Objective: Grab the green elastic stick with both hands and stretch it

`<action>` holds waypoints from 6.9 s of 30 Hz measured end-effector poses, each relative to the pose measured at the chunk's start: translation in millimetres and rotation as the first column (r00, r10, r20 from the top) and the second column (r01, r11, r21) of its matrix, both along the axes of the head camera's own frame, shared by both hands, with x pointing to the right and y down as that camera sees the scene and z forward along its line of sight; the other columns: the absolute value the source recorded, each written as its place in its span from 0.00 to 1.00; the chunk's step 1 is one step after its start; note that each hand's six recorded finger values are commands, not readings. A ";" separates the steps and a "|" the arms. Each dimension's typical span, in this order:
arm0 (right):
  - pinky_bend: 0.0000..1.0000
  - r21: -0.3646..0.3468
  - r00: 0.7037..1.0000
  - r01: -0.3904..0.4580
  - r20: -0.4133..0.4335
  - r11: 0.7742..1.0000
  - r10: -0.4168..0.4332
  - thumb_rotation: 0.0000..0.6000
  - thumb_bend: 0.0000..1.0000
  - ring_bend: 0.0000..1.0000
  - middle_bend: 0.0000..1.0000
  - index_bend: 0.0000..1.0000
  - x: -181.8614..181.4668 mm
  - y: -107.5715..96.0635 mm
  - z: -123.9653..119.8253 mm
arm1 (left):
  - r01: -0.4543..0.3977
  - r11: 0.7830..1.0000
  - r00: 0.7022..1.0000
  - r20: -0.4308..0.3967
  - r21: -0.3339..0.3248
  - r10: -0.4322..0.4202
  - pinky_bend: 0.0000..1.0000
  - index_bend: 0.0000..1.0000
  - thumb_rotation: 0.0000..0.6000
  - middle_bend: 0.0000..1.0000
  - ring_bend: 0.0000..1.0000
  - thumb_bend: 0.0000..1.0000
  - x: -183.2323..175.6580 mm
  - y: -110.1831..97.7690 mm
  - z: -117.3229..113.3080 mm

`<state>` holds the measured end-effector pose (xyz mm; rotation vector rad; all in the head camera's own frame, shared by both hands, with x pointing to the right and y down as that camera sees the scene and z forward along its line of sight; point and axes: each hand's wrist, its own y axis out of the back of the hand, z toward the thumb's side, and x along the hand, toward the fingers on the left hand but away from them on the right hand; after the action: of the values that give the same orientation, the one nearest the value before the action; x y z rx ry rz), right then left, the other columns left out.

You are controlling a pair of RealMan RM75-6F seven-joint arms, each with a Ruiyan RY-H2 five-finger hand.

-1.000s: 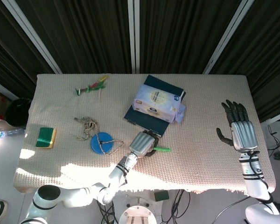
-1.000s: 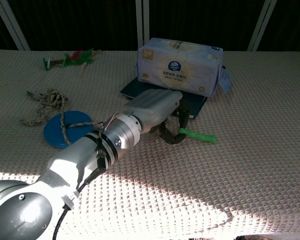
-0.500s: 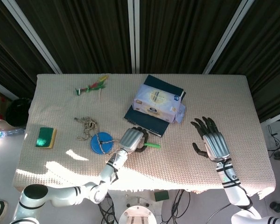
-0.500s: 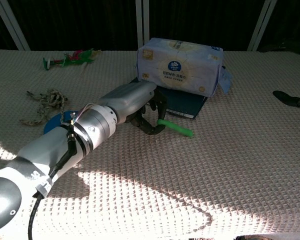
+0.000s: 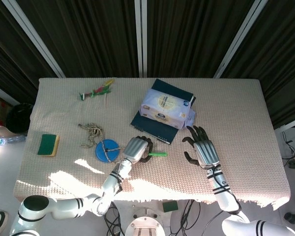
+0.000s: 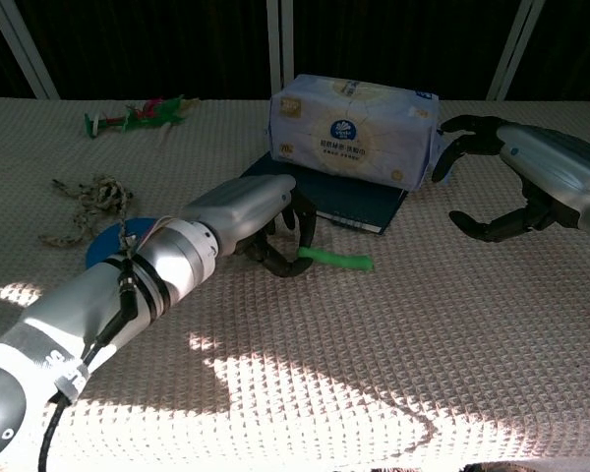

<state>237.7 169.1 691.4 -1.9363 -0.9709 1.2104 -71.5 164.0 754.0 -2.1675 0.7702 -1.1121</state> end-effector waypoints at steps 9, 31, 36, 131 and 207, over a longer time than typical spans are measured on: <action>0.00 -0.077 0.999 -0.007 0.038 0.997 0.010 1.00 0.37 0.00 0.02 0.39 -12.9 7.6 20.5 | 0.044 0.999 0.999 -0.012 -0.002 -0.044 0.38 0.61 1.00 0.39 0.33 0.31 -9.1 -2.1 1.6; 0.00 -0.181 0.987 -0.023 0.155 0.983 0.052 1.00 0.37 0.00 0.02 0.43 -50.2 15.3 54.5 | 0.073 0.996 0.997 -0.023 -0.045 -0.074 0.38 0.61 1.00 0.36 0.33 0.31 -14.9 2.4 5.4; 0.00 -0.203 0.986 -0.017 0.157 0.979 0.050 1.00 0.37 0.00 0.02 0.44 -56.3 16.6 60.6 | 0.083 0.995 0.996 -0.032 -0.055 -0.085 0.38 0.61 1.00 0.36 0.33 0.31 -16.1 2.1 5.6; 0.00 -0.054 0.931 -0.074 0.353 0.996 0.088 1.00 0.38 0.00 0.07 0.61 -86.2 -39.2 -1.2 | 0.254 0.967 0.956 -0.160 0.033 -0.246 0.42 0.61 1.00 0.38 0.33 0.31 -63.4 -52.4 -81.0; 0.00 -0.118 0.958 -0.084 0.262 0.990 0.112 1.00 0.19 0.00 0.00 0.00 -27.7 -29.4 -7.5 | 0.288 0.956 0.956 -0.081 0.062 -0.283 0.39 0.48 0.93 0.36 0.33 0.31 -111.1 -39.9 -87.8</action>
<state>210.0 139.8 684.0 -2.2001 -1.1741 1.0901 -182.6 124.1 666.3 -2.0891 1.1679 -1.1302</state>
